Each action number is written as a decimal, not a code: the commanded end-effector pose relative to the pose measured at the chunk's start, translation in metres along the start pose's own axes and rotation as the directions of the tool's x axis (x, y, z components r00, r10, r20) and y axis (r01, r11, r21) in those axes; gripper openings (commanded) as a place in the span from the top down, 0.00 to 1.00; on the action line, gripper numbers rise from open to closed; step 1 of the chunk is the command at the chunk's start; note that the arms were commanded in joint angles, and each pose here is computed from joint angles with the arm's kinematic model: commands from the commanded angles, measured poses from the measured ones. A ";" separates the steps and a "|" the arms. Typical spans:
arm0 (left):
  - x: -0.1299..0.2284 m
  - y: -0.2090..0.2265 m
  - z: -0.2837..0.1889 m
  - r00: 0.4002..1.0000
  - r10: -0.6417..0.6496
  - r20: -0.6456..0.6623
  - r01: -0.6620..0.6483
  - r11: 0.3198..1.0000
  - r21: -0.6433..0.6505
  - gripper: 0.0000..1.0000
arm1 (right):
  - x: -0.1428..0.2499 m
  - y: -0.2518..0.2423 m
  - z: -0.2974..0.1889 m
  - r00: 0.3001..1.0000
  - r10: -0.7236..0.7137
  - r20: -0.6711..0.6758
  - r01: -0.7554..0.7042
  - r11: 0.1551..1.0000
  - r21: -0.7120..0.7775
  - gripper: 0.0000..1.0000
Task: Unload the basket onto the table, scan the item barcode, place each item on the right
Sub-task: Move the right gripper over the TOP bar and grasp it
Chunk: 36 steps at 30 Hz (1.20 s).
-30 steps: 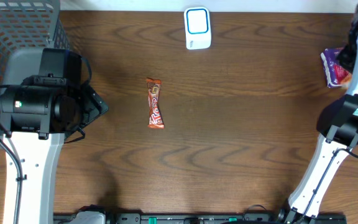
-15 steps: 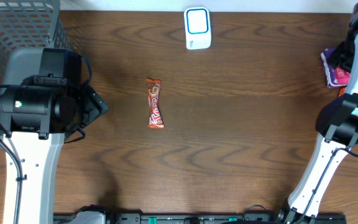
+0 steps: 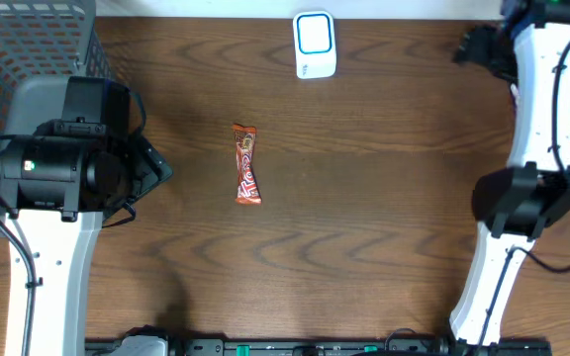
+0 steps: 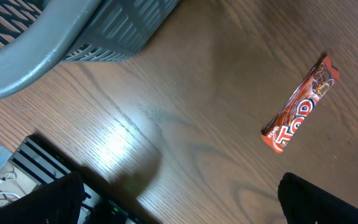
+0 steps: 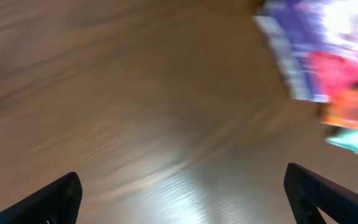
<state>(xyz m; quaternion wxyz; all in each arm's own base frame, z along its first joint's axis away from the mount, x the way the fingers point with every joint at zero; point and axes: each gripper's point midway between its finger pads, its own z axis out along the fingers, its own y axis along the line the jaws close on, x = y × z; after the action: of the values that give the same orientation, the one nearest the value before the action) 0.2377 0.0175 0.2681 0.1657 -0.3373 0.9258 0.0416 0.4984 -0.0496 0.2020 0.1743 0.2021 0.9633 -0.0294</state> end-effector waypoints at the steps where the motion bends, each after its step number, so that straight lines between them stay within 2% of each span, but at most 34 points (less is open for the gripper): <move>1: -0.001 0.005 -0.002 1.000 -0.015 0.012 0.015 1.000 -0.008 0.01 | 0.024 0.068 -0.022 0.989 -0.146 -0.024 0.137 0.964 -0.227 0.01; 6: -0.001 0.005 -0.002 1.000 -0.015 0.012 0.015 1.000 -0.008 0.01 | 0.066 0.136 -0.027 0.959 -0.277 -0.067 0.239 0.910 -0.339 0.01; 13: -0.001 0.005 -0.002 1.000 -0.015 0.012 0.015 1.000 -0.008 0.01 | 0.133 0.211 -0.024 0.883 -0.458 -0.098 0.389 0.834 -0.392 0.01; 22: -0.001 0.005 -0.002 1.000 -0.015 0.012 0.015 1.000 -0.008 0.01 | 0.215 0.269 -0.008 0.770 -0.620 -0.152 0.517 0.746 -0.420 0.01; 28: -0.001 0.005 -0.002 1.000 -0.015 0.012 0.015 1.000 -0.008 0.01 | 0.245 0.294 -0.013 0.725 -0.677 -0.126 0.570 0.693 -0.442 0.01; 36: -0.001 0.005 -0.002 1.000 -0.015 0.012 0.015 1.000 -0.008 0.01 | 0.262 0.320 -0.021 0.707 -0.705 -0.060 0.603 0.645 -0.470 0.01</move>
<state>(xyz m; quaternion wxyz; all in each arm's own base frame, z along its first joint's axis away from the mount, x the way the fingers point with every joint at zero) 0.2377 0.0175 0.2681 0.1657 -0.3373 0.9258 0.0416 0.3969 0.3390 0.1371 0.0723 -0.1930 0.9688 0.1380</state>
